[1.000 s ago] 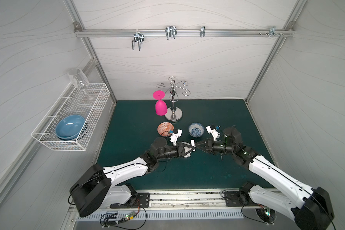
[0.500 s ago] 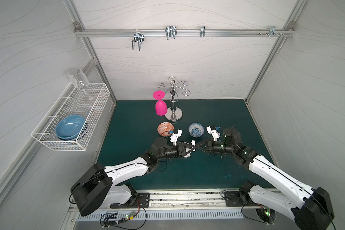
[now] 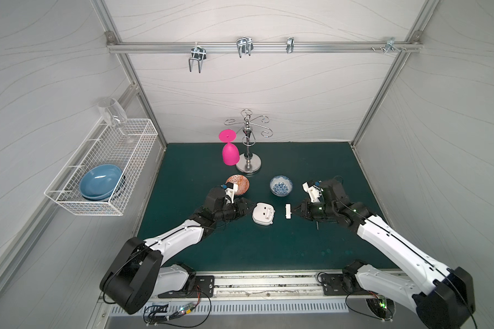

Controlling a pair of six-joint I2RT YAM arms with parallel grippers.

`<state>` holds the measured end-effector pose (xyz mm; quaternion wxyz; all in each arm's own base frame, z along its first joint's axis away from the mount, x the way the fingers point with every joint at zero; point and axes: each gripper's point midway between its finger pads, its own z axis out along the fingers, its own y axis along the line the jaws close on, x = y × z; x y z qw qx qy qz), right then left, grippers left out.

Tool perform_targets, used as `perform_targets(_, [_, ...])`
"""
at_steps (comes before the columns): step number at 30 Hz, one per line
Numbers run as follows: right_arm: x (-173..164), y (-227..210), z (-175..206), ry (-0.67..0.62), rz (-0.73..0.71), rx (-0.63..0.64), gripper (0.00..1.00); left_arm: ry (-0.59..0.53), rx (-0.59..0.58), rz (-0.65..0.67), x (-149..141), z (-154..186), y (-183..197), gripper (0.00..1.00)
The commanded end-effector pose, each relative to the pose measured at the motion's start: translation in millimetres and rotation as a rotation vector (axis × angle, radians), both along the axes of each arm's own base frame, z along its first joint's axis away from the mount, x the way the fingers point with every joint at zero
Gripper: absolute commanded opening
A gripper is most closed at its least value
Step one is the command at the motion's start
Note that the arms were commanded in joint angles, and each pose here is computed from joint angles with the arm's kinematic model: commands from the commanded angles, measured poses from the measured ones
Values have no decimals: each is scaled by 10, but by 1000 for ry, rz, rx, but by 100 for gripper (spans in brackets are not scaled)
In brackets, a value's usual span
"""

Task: Remove the battery from the alarm
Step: Install the cover on the alarm.

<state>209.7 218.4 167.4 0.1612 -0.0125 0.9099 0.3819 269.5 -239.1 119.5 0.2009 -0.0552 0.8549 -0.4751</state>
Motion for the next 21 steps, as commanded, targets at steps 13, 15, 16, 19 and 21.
perform_targets(13, [74,-47,-386,76,-21,-58,0,4,263,-109,423,-509,-76,52])
perform_targets(15, [93,-40,-427,82,-20,-65,0,23,264,-118,423,-581,-92,52])
perform_targets(16, [102,-32,-436,85,-19,-65,0,29,260,-122,422,-600,-104,52])
perform_targets(19, [131,9,-474,96,-14,-63,0,42,224,-151,379,-630,-210,48])
perform_targets(21, [149,41,-508,105,-14,-67,0,45,204,-169,345,-632,-292,45])
